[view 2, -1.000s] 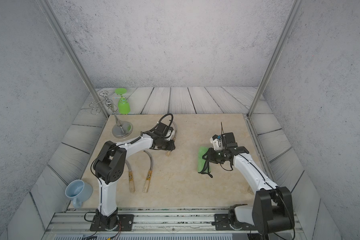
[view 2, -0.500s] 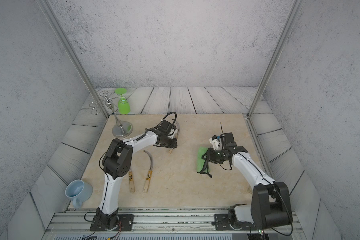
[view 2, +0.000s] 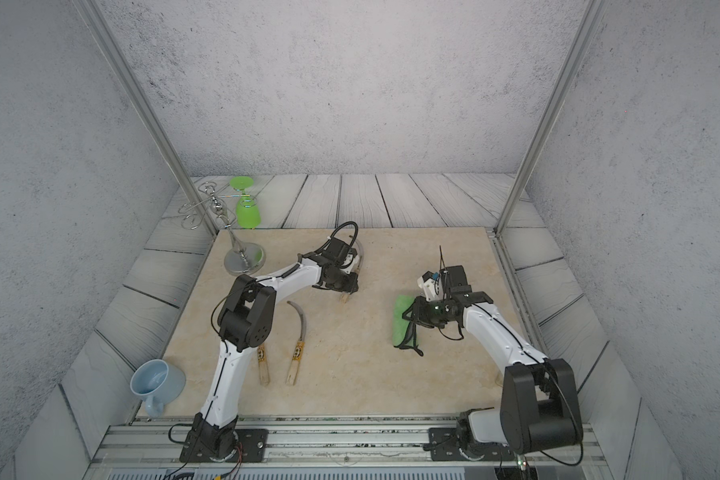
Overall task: Wipe small sickles with rags
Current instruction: Place the small sickle at the center of the board.
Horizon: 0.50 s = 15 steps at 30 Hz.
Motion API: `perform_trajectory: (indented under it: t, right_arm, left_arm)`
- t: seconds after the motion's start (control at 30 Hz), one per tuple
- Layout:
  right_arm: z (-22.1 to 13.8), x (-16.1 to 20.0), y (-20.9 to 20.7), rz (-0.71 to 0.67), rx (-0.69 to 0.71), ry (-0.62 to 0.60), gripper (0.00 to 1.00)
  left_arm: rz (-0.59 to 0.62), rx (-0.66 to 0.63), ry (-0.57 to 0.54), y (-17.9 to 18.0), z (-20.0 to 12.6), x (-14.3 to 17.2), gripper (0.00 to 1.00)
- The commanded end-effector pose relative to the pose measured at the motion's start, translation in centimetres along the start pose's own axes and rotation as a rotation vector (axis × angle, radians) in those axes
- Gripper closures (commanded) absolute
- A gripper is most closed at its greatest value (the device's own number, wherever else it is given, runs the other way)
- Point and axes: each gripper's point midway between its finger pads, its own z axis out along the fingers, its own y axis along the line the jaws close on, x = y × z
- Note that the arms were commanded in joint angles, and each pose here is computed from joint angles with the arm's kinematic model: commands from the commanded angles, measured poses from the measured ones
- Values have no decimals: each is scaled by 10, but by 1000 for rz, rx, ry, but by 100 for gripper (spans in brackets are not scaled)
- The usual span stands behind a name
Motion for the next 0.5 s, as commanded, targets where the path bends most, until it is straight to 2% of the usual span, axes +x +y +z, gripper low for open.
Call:
perform_trajectory:
  t: [0.0, 0.47]
  right_arm:
    - [2, -1, 1, -3, -16, 11, 78]
    - [3, 1, 0, -2, -21, 18, 78]
  left_arm:
    - [21, -5, 17, 3, 3, -1, 73]
    - [15, -15, 13, 8, 4, -7, 65]
